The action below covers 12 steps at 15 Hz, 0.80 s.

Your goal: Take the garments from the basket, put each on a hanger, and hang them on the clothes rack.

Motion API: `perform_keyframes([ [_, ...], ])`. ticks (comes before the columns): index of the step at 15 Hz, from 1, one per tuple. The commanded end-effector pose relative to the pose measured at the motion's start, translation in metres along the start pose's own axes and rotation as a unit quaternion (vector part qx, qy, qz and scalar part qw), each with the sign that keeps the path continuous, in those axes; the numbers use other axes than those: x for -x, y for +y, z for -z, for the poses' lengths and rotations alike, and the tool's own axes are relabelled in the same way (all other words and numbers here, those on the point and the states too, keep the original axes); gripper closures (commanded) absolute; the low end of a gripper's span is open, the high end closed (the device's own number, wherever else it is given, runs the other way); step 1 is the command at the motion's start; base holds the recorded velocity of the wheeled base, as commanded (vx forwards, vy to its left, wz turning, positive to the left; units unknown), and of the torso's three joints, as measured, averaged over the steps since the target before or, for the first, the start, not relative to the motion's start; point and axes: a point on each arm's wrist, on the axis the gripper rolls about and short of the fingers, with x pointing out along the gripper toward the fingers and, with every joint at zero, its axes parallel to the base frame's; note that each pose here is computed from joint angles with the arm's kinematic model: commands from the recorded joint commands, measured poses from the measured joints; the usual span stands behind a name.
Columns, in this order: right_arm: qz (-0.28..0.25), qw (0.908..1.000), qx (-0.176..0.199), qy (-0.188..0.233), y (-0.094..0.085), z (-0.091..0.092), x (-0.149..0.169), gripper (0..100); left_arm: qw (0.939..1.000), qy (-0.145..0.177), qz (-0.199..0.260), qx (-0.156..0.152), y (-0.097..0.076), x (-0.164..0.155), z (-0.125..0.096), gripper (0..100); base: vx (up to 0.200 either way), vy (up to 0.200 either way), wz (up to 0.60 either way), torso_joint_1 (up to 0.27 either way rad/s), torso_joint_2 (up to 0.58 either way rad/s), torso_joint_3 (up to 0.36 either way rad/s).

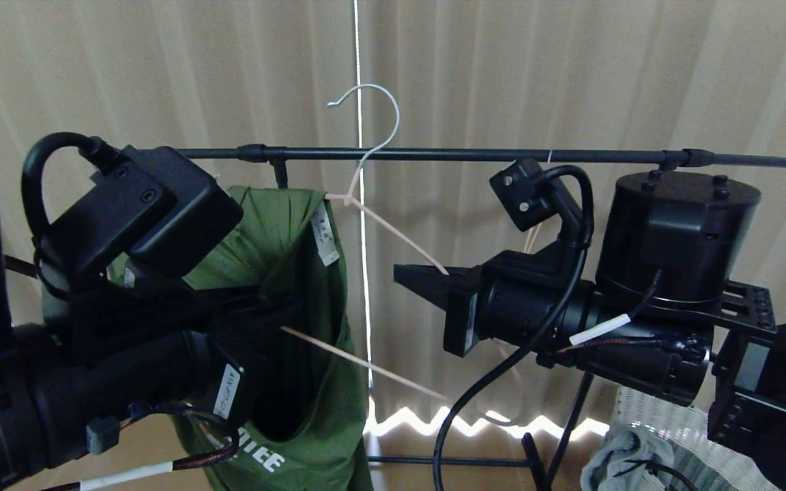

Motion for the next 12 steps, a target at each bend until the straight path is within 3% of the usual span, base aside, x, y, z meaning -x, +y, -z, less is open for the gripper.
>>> perform_keyframes([
  [1, -0.004, 0.9999, 0.003, -0.015, 0.003, -0.009, 0.007, 100, 1.0, 0.002, 0.0, -0.004, 0.0, -0.001, 0.001, 0, 0.0, 0.0, 0.0, 0.0, 0.0, 0.0],
  [3, -0.002, 0.9998, 0.004, -0.02, 0.003, -0.013, 0.014, 100, 0.9997, -0.007, 0.01, -0.019, 0.001, 0.004, 0.0, 0, 0.0, 0.0, 0.0, 0.0, 0.0, 0.0],
  [5, 0.023, 0.9995, 0.017, -0.013, -0.009, -0.019, 0.023, 100, 0.9984, -0.026, 0.036, -0.034, 0.003, 0.015, 0.002, 0, 0.0, 0.0, 0.0, 0.0, 0.0, 0.0],
  [7, 0.036, 0.999, 0.024, -0.015, -0.014, -0.024, 0.032, 100, 0.9974, -0.04, 0.051, -0.032, 0.006, 0.024, 0.003, 0, 0.0, 0.0, 0.0, 0.0, 0.0, 0.0],
  [12, 0.059, 0.9966, 0.057, -0.009, -0.022, -0.025, 0.055, 100, 0.9962, -0.081, 0.022, -0.023, 0.016, 0.035, 0.008, 0, 0.0, 0.0, 0.0, 0.0, 0.0, 0.0],
])
